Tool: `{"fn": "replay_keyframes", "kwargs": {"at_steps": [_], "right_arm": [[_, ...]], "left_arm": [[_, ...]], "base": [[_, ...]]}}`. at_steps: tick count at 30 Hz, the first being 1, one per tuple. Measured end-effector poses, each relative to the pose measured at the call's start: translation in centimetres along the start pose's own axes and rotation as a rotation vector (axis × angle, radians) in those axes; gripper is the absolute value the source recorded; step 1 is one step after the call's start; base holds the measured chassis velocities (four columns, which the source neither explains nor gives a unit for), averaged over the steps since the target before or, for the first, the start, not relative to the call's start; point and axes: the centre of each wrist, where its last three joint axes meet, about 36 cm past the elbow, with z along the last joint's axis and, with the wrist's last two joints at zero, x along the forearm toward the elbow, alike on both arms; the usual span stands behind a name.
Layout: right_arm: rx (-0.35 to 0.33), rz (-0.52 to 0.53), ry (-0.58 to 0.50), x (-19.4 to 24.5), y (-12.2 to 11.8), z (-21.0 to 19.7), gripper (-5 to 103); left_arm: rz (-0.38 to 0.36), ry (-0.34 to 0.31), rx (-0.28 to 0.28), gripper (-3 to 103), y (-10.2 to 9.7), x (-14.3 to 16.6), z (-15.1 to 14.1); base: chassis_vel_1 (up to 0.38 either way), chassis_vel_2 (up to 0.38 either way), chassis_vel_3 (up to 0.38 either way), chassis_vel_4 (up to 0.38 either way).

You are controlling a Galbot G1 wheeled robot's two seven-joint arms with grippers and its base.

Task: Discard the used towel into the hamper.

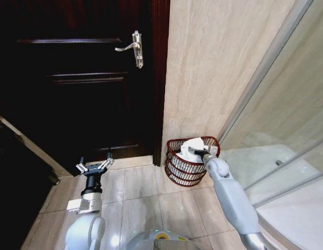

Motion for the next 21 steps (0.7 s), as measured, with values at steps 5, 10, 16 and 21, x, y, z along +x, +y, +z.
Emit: {"fn": "replay_keyframes", "kwargs": {"at_steps": [5, 10, 16, 21], "right_arm": [[-0.02, 0.017, 0.045, -0.8, -0.6, -0.4, 100], [0.006, 0.037, 0.006, -0.4, -0.8, -1.4, 100], [0.063, 0.002, -0.037, 0.4, -1.3, -5.1, 100], [0.086, -0.014, -0.008, -0.4, -1.8, -5.6, 100]], "left_arm": [[-0.005, -0.003, -0.004, 100, 0.1, 0.2, 0.1], [-0.022, -0.012, -0.009, 100, 0.2, 0.3, 0.1], [-0.023, -0.014, -0.014, 100, 0.2, 0.3, 0.0], [-0.034, -0.014, -0.021, 100, 0.1, 0.3, 0.2]], "base": [[0.0, 0.0, 0.0, 0.0], [0.0, 0.0, 0.0, 0.0], [0.0, 0.0, 0.0, 0.0], [0.0, 0.0, 0.0, 0.0]]}}
